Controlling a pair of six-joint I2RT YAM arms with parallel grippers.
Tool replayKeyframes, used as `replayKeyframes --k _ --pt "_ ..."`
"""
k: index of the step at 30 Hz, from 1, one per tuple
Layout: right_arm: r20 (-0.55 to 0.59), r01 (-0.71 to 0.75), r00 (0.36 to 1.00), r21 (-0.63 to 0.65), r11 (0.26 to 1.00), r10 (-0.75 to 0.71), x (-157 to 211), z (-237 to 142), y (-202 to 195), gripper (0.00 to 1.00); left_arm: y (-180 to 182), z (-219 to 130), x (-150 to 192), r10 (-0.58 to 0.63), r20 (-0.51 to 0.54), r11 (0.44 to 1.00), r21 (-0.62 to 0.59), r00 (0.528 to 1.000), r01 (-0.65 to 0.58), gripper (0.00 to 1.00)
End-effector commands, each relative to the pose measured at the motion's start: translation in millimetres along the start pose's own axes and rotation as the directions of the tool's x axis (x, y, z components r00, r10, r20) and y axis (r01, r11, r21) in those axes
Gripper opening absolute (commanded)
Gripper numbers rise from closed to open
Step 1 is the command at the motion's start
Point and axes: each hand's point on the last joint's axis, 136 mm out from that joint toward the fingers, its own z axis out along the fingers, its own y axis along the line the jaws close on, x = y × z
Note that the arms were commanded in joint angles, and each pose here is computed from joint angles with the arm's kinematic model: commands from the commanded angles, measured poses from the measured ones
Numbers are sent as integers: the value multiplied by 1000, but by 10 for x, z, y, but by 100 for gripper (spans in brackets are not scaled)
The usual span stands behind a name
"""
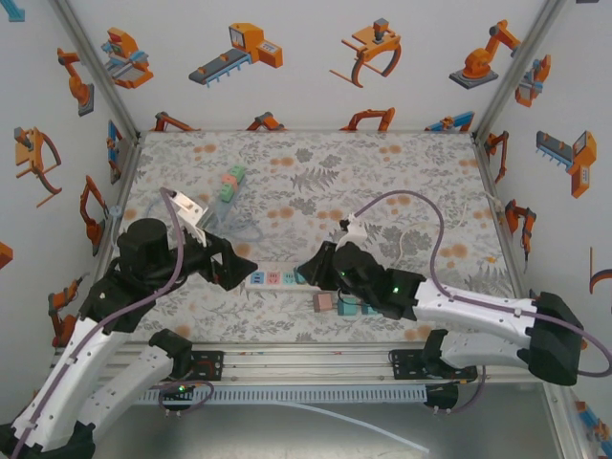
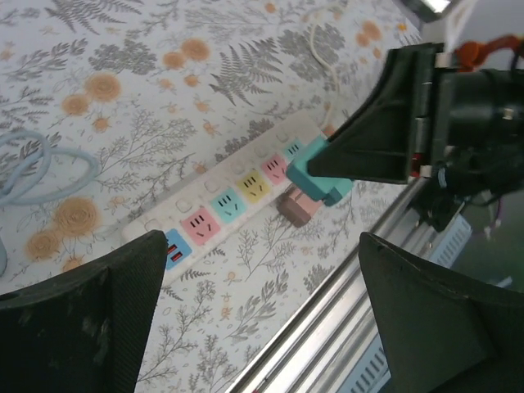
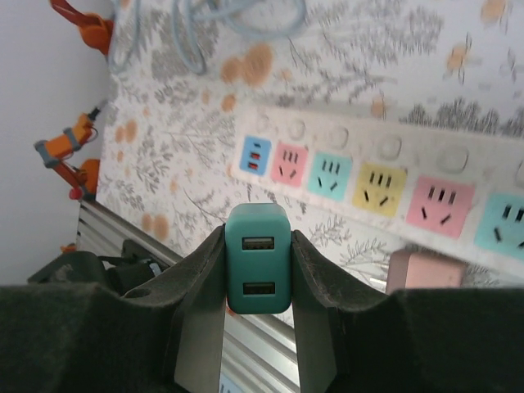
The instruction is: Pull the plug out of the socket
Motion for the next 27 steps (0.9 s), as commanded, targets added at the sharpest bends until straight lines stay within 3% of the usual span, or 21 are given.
replayKeyframes --k 1,8,10,19,27 --pt "47 -113 992 -5 994 113 43 108 18 6 -265 -104 166 143 -68 981 145 987 -132 93" --pt "-4 -92 996 52 994 93 460 436 -83 7 -449 -188 299 223 -96 947 259 970 -193 100" --pt "-15 -90 996 63 994 91 544 515 -109 8 -489 -191 364 236 -114 936 294 965 -194 97" --pt "-30 -73 997 137 988 78 799 729 -378 13 -325 -69 591 219 -249 956 247 943 -157 97" --pt "-51 -89 994 194 977 101 948 695 -596 36 -249 21 725 296 -320 949 203 900 -240 97"
